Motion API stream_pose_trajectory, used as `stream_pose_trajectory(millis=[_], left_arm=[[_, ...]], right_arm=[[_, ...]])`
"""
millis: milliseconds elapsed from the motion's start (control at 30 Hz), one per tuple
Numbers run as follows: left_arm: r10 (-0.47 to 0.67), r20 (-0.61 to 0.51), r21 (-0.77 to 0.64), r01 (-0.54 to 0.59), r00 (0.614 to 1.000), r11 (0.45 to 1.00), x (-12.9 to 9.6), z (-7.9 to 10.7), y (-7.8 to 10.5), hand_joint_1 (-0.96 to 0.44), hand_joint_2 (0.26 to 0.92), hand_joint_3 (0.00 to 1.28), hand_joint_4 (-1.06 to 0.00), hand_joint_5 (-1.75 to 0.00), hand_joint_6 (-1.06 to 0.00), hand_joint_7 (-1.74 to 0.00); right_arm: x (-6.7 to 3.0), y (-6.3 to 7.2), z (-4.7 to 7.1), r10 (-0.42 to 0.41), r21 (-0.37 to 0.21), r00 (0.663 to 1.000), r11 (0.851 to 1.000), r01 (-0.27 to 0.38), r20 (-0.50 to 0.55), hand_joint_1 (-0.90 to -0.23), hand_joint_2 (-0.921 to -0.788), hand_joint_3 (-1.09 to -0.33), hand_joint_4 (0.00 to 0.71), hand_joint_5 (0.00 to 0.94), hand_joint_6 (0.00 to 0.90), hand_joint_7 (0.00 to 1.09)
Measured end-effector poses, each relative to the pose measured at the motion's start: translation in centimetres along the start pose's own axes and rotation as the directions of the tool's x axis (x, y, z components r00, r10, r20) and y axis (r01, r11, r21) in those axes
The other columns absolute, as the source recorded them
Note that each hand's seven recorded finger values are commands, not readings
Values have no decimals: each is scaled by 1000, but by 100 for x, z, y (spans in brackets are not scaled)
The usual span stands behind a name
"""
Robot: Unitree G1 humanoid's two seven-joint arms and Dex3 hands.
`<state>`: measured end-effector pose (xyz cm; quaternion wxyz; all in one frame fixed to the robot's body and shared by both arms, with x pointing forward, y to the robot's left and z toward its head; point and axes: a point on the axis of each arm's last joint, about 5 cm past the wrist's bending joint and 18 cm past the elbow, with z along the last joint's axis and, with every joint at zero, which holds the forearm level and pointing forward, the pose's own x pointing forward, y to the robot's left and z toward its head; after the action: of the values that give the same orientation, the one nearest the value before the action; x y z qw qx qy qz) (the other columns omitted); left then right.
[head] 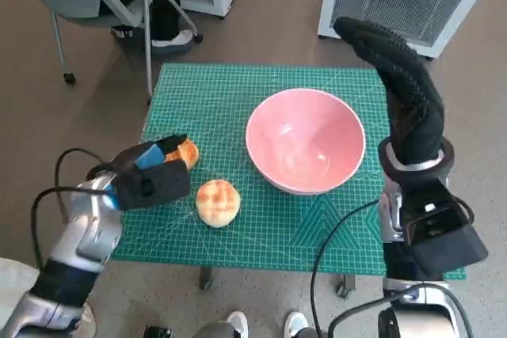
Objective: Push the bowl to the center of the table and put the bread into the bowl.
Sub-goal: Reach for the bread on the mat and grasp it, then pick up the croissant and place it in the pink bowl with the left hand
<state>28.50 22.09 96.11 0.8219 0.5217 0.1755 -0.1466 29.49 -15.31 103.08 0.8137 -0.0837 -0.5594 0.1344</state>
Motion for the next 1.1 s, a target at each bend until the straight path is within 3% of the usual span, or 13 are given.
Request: stream_pose_trajectory(millis=[300,333,400,467,633,1100], left_arm=[[70,-16,-29,-71,997,997,157,-94,-5,-144,921,180,-727,-148,-615,-122],[79,-13,-34,-79,997,996,169,-100,-4,-93,921,188,-691,-565,-536,-546],[94,-5,-47,-94,996,994,193,-107,-7,-48,921,209,-642,-955,-455,-924],[111,3,-59,-111,994,992,213,-111,-13,-19,921,215,-615,-1197,-421,-1139],[141,13,-72,-140,990,988,234,-129,-1,-3,921,204,-602,-1315,-422,-1267],[222,93,-185,-202,971,962,167,-90,115,2,921,156,-618,-1284,-501,-1251]], right_arm=[[2,-1,9,1,1,1000,1000,-1,1,-575,-921,-721,286,2,34,696],[2,0,9,1,1,1000,1000,-1,1,-572,-921,-721,287,2,34,697],[1,0,9,1,1,1000,1000,-1,1,-570,-921,-721,287,3,34,697],[2,4,9,2,2,1000,1000,-2,1,-568,-921,-721,288,3,34,698],[2,11,8,2,4,1000,1000,-2,2,-566,-921,-721,296,7,33,700],[-9,13,4,2,0,1000,1000,-2,-1,-560,-921,-723,304,9,30,705]])
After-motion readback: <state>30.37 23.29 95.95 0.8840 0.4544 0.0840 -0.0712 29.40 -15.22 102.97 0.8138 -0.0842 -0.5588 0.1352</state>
